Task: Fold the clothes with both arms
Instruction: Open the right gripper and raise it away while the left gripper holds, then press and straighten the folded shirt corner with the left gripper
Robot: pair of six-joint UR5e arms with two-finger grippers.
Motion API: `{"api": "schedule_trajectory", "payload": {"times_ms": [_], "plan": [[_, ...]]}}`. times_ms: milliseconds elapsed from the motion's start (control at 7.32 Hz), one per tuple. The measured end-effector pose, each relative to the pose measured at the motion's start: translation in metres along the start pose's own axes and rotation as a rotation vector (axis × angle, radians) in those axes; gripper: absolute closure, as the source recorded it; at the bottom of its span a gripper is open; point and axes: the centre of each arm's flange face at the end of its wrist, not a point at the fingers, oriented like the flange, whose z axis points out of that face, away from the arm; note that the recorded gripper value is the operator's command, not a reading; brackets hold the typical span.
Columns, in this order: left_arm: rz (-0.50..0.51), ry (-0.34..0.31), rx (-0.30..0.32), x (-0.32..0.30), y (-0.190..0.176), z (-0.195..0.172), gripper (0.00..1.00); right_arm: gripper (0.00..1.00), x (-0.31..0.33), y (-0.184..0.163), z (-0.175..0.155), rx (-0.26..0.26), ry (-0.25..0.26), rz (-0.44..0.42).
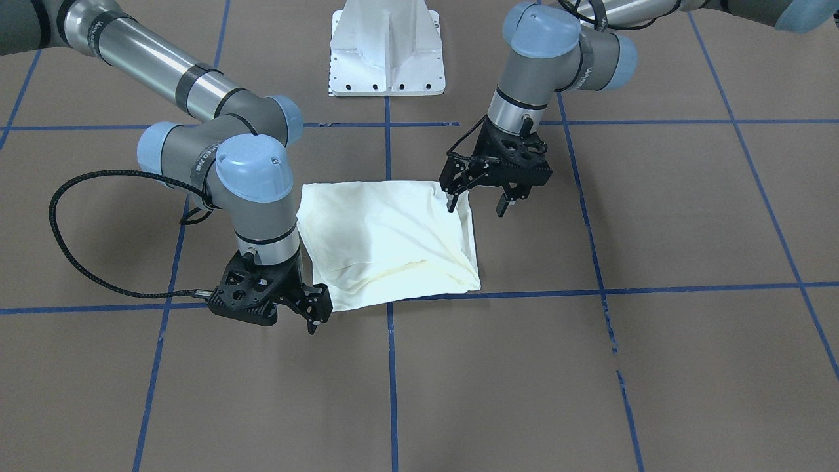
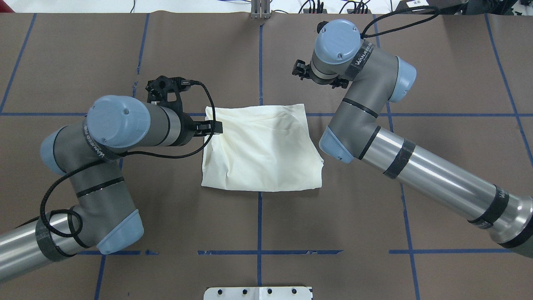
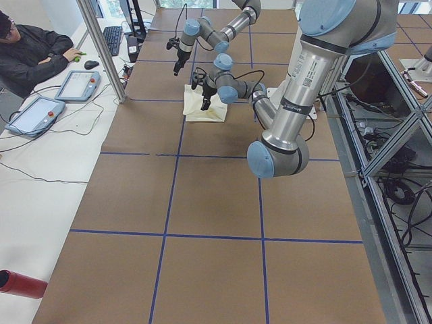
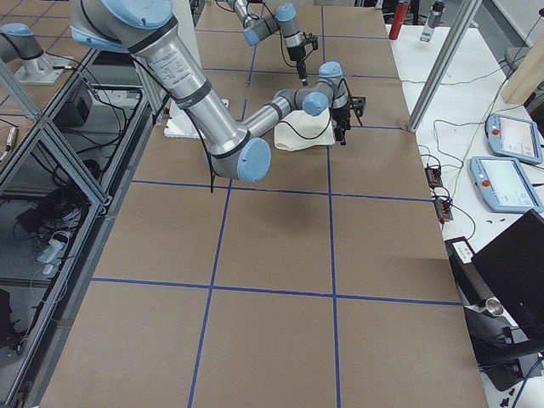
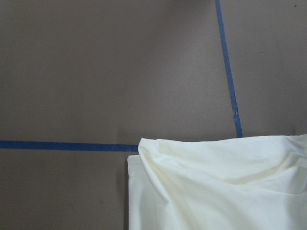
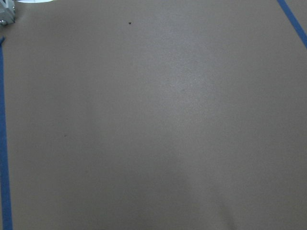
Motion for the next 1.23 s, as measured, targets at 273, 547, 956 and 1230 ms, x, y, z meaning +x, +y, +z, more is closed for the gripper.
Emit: {"api": "schedule_trajectory", "payload": {"times_ms": [273,547,956,1230], "plan": [[-0.025,0.042,-0.031,-0.004,0.036,0.016,0.64,0.0,0.001,0.0,-0.003,-0.001,-0.007,-0.002],[-0.029,0.048,-0.028,0.0,0.046,0.022,0.65,0.0,0.002,0.0,-0.004,-0.001,-0.008,-0.002],[-0.029,0.045,-0.027,0.0,0.048,0.026,1.0,0.0,0.005,0.001,-0.001,0.0,-0.002,-0.001],[-0.028,0.036,-0.028,-0.005,0.049,0.028,1.0,0.0,0.007,0.002,0.001,0.001,0.002,-0.002]]}}
